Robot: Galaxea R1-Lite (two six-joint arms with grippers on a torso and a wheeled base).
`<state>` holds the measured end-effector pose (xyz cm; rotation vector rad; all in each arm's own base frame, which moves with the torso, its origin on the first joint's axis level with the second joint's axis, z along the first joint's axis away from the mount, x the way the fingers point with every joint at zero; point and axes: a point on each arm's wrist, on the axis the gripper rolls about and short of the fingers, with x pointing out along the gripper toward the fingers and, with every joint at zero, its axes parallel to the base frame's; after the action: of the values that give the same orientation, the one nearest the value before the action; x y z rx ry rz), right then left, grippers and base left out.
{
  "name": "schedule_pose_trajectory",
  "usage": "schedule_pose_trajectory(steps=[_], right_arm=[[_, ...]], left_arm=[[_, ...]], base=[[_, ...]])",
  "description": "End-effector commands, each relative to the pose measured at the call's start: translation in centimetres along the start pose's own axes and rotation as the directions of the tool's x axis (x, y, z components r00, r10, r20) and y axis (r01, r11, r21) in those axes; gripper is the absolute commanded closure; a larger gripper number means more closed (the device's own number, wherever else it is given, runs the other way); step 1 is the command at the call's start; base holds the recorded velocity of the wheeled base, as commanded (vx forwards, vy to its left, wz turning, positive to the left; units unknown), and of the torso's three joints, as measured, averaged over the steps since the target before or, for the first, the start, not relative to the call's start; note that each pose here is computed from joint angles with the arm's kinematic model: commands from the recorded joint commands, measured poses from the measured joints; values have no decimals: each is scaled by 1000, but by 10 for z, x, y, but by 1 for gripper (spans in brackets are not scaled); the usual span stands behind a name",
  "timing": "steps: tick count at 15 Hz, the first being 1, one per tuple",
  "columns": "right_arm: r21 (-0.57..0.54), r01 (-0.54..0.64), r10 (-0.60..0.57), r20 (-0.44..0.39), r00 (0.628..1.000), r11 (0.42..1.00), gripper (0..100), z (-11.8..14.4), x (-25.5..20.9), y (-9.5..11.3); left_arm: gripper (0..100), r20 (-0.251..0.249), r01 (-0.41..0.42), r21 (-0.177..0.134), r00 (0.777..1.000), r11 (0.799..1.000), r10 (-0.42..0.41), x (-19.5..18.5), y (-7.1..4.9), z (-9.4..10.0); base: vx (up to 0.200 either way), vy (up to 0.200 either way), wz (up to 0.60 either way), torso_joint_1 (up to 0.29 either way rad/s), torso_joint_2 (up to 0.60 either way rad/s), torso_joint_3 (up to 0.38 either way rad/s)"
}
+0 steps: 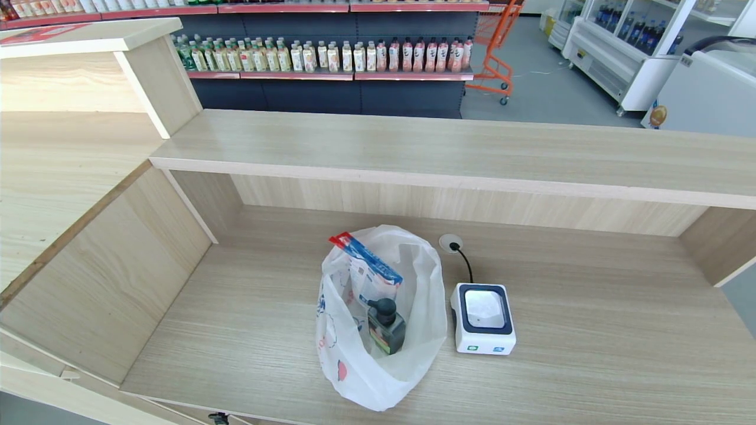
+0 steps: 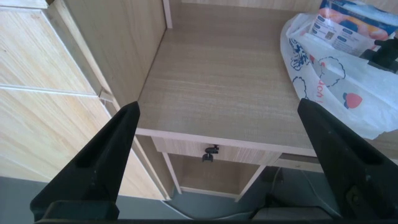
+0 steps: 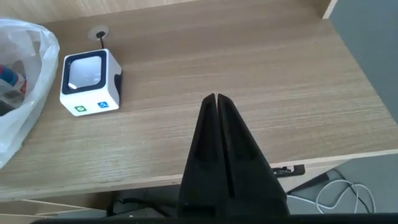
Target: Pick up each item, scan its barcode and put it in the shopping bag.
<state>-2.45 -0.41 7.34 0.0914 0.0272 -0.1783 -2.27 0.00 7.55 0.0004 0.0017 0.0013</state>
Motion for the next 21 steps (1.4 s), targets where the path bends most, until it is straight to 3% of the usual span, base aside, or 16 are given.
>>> schedule_pose_trajectory(steps=[1, 3, 12, 21], right_arm=[[-1, 0, 0, -6, 1000, 1000, 100, 0, 0, 0], [-2, 0, 0, -6, 1000, 1000, 100, 0, 0, 0], [-2, 0, 0, -6, 1000, 1000, 100, 0, 0, 0], [-4, 0, 0, -6, 1000, 1000, 100, 0, 0, 0]], left_arm=[[0, 0, 0, 1, 1000, 1000, 0, 0, 0, 0], [0, 0, 0, 0, 1000, 1000, 0, 0, 0, 0], [0, 0, 0, 1, 1000, 1000, 0, 0, 0, 0], [0, 0, 0, 0, 1000, 1000, 0, 0, 0, 0]], base=[[0, 0, 0, 0, 0, 0], [0, 0, 0, 0, 0, 0], [0, -200, 0, 4, 3, 7], [44, 0, 0, 1, 1, 1]])
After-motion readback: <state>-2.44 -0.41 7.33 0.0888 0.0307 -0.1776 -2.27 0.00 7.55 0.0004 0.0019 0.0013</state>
